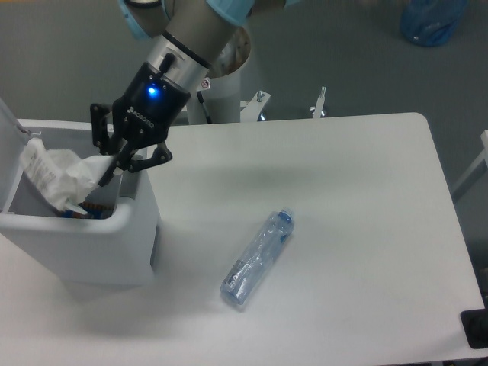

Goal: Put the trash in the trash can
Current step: 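Open the gripper to drop the tissue, then move toward the bottle, then lower the gripper over the clear plastic bottle's cap end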

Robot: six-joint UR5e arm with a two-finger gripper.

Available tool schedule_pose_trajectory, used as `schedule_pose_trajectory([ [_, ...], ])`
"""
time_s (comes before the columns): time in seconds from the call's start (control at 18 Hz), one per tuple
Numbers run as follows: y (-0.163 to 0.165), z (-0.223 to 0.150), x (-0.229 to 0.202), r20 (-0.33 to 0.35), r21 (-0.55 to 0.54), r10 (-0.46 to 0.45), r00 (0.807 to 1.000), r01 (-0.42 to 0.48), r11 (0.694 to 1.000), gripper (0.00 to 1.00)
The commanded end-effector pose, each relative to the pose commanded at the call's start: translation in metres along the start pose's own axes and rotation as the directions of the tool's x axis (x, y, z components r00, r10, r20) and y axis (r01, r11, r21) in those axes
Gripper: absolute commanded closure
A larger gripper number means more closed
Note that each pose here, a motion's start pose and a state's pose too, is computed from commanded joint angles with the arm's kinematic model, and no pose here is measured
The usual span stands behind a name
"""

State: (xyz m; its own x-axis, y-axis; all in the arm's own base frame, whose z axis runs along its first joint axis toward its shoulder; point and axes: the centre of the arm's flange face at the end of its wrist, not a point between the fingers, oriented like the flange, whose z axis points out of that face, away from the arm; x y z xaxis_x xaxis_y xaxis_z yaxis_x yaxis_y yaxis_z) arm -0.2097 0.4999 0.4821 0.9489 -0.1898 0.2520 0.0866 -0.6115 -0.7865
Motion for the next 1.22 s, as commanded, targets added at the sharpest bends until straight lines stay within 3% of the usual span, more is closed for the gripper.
schedule_pose_trajectory([
  [0.39, -0.006, -0.034, -0.045, 0.081, 0.037, -0.037, 0.996, 0.034, 0.999, 0.0],
  [0.61, 0.0, -0.038, -0.103, 0.12, 0.035, -0.1, 0.988, 0.096, 0.995, 0.0],
  [0.67, 0.013, -0.023, -0.139, 0.143, -0.002, -0.134, 0.981, 0.135, 0.991, 0.0],
  [1.22, 0.063, 0.047, -0.261, 0.291, -0.206, -0.164, 0.943, 0.229, 0.951, 0.0],
])
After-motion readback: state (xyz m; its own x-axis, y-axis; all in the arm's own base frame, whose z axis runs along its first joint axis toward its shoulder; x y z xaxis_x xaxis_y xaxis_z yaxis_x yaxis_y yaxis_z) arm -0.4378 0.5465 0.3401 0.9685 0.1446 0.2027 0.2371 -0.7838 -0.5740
